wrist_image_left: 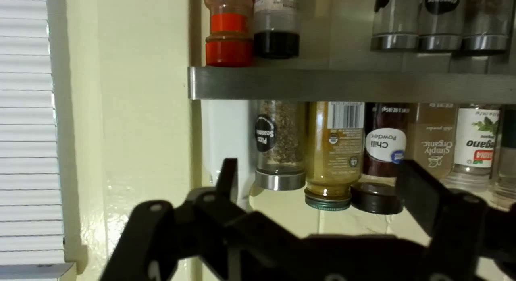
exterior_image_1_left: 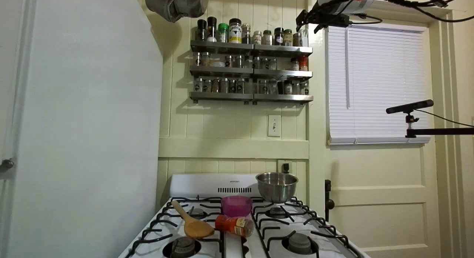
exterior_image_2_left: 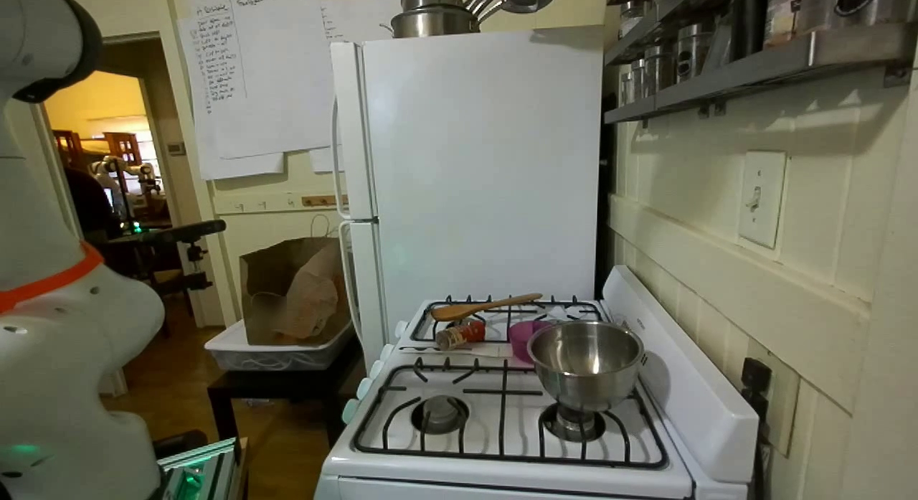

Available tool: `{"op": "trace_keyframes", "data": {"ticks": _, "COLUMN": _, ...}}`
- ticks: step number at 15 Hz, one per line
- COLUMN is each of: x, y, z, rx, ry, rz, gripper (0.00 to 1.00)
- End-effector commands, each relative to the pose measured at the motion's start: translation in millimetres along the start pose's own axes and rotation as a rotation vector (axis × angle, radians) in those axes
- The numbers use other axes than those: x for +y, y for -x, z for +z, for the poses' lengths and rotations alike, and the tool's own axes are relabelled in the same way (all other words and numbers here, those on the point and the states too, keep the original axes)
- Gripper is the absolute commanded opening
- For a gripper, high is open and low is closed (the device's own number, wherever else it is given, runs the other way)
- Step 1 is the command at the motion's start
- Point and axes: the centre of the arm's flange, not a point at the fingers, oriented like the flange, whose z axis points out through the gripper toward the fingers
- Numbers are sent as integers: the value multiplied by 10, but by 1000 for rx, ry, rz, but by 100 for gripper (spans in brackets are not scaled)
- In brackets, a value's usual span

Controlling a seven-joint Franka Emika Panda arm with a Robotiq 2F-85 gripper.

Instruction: Pick up one jar from the topmost shelf and shake it over the silver bowl on the right then place it back on the shelf.

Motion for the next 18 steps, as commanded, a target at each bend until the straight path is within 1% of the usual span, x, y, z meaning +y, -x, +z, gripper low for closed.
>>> {"op": "trace_keyframes", "data": {"ticks": 1, "x": 17, "y": -107, "z": 226, "rx": 62, "ry": 5, "rz": 41, "gripper": 100}}
{"op": "trace_keyframes", "data": {"ticks": 3, "x": 24, "y": -97, "z": 332, "rx": 91, "ry": -14, "rz": 53, "gripper": 100}}
{"op": "trace_keyframes", "data": {"ticks": 4, "x": 17, "y": -93, "z": 377, "rx": 100, "ry": -18, "rz": 57, "gripper": 95}}
{"op": "trace_keyframes", "data": {"ticks": 5, "x": 15, "y": -89, "z": 431, "rx": 112, "ry": -19, "rz": 60, "gripper": 73}}
{"op": "trace_keyframes", "data": {"ticks": 7, "x": 24, "y": -89, "z": 541, "rx": 144, "ry": -14, "rz": 67, "gripper": 72}}
{"op": "trace_keyframes", "data": {"ticks": 8, "x": 33, "y": -91, "z": 579, "rx": 152, "ry": -14, "rz": 73, "gripper": 63}}
{"op": "trace_keyframes", "data": {"ticks": 9, "x": 45, "y": -90, "z": 620, "rx": 164, "ry": -13, "rz": 77, "gripper": 61}}
{"op": "trace_keyframes", "data": {"ticks": 11, "x": 63, "y": -66, "z": 695, "rx": 178, "ry": -10, "rz": 77, "gripper": 60}}
{"op": "trace_keyframes", "data": {"ticks": 16, "x": 107, "y": -20, "z": 845, "rx": 202, "ry": 2, "rz": 70, "gripper": 67}}
{"op": "trace_keyframes", "data": {"ticks": 18, "x": 113, "y": -4, "z": 897, "rx": 212, "ry": 1, "rz": 70, "gripper": 67}}
